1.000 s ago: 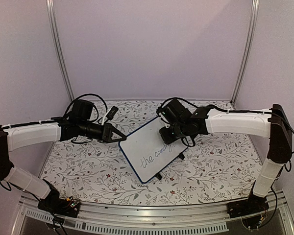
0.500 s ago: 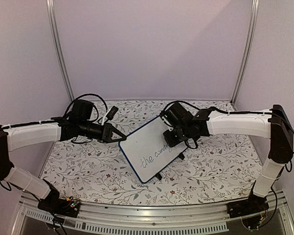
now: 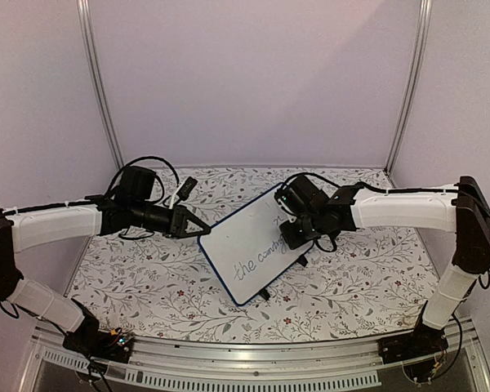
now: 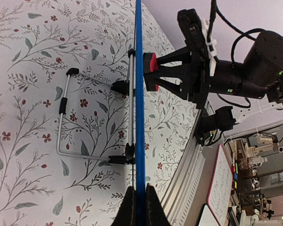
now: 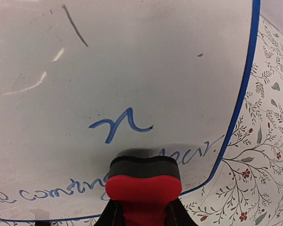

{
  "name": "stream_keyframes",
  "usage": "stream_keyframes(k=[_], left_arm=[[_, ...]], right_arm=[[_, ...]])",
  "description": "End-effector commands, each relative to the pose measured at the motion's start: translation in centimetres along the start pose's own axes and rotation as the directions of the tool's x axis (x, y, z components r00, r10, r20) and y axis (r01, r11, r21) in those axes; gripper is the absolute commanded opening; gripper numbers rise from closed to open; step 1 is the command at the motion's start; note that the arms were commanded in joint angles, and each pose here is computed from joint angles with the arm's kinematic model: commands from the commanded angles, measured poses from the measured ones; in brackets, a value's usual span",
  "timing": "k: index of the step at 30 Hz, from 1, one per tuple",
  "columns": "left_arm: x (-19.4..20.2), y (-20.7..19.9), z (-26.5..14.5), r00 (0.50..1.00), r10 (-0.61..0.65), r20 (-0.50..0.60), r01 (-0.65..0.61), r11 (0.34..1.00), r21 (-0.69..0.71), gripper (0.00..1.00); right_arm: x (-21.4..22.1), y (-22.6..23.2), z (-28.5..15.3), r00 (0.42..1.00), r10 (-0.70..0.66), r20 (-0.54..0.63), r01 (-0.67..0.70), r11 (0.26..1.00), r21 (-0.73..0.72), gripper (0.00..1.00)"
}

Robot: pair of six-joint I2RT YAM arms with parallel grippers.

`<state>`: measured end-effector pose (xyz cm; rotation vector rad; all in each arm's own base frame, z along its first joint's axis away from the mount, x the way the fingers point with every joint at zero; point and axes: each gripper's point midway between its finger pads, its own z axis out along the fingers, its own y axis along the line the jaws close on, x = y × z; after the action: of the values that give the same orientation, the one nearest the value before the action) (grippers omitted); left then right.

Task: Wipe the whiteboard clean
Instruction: Erase the whiteboard at the center of the board.

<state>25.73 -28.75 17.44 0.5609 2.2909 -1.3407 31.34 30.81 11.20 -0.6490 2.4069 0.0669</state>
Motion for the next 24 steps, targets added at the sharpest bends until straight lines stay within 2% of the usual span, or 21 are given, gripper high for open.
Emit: stream_keyframes(k=[1, 18, 24], left_arm=[[-0.1, -1.5, -0.4, 0.999, 0.049, 0.007, -0.049, 0.997, 0.054, 0.00], [-0.2, -1.6, -0.4, 0.999, 0.051, 0.008, -0.051, 0.997, 0.059, 0.00], [-0.2, -1.7, -0.4, 0.999, 0.052, 0.010, -0.053, 0.997, 0.058, 0.00]], right_arm=[[-1.5, 0.2, -0.2, 0.999, 0.019, 0.037, -0.018, 1.000, -0.011, 0.20], [-4.9, 0.9, -0.3, 0.997, -0.002, 0.079, 0.004, 1.000, -0.024, 0.20], [-3.7, 0.8, 0.5, 0.999, -0.008, 0.050, 0.009, 1.000, -0.015, 0.20]])
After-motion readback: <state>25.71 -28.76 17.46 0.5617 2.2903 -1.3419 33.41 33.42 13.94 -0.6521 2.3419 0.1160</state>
